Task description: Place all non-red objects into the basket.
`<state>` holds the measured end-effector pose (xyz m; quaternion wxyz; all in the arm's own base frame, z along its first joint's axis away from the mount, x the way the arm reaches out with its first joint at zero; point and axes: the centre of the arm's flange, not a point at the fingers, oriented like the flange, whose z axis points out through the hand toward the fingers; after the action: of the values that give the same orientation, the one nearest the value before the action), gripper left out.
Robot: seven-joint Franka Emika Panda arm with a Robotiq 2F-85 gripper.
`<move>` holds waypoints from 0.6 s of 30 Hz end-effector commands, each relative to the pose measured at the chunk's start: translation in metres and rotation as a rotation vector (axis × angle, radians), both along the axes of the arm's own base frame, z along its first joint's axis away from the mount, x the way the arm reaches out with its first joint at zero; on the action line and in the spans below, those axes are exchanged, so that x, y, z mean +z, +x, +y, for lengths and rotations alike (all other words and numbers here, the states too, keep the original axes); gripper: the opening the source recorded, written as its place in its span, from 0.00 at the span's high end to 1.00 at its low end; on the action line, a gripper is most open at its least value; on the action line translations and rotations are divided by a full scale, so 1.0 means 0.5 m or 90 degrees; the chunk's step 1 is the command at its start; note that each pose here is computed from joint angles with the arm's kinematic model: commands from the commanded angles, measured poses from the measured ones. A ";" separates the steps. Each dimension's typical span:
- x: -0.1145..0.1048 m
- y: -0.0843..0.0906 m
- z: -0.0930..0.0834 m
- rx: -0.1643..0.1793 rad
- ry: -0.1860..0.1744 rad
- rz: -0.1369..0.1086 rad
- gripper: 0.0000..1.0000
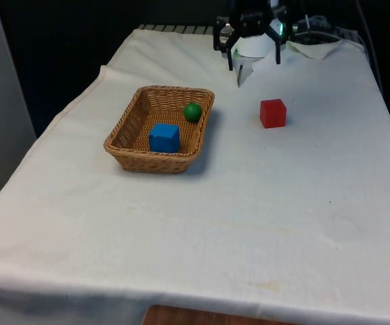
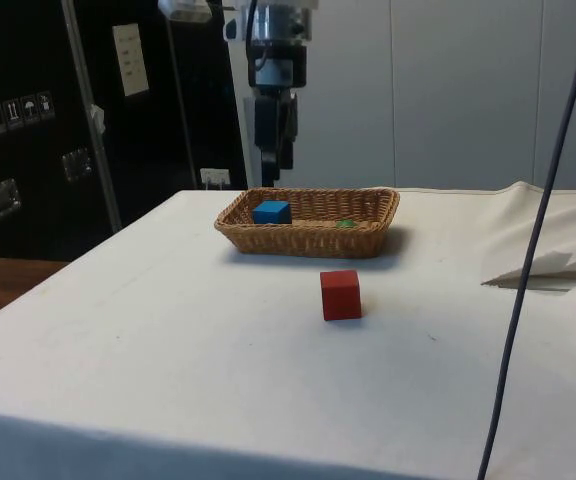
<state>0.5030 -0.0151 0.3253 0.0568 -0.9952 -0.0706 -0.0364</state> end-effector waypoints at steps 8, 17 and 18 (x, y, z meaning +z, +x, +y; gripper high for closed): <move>-0.002 0.020 -0.013 -0.013 -0.033 0.022 0.00; -0.003 0.034 -0.016 -0.025 -0.069 0.024 0.00; -0.002 0.036 -0.016 -0.026 -0.073 0.025 0.00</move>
<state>0.5195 -0.0213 0.3252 0.0068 -0.9984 -0.0533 -0.0183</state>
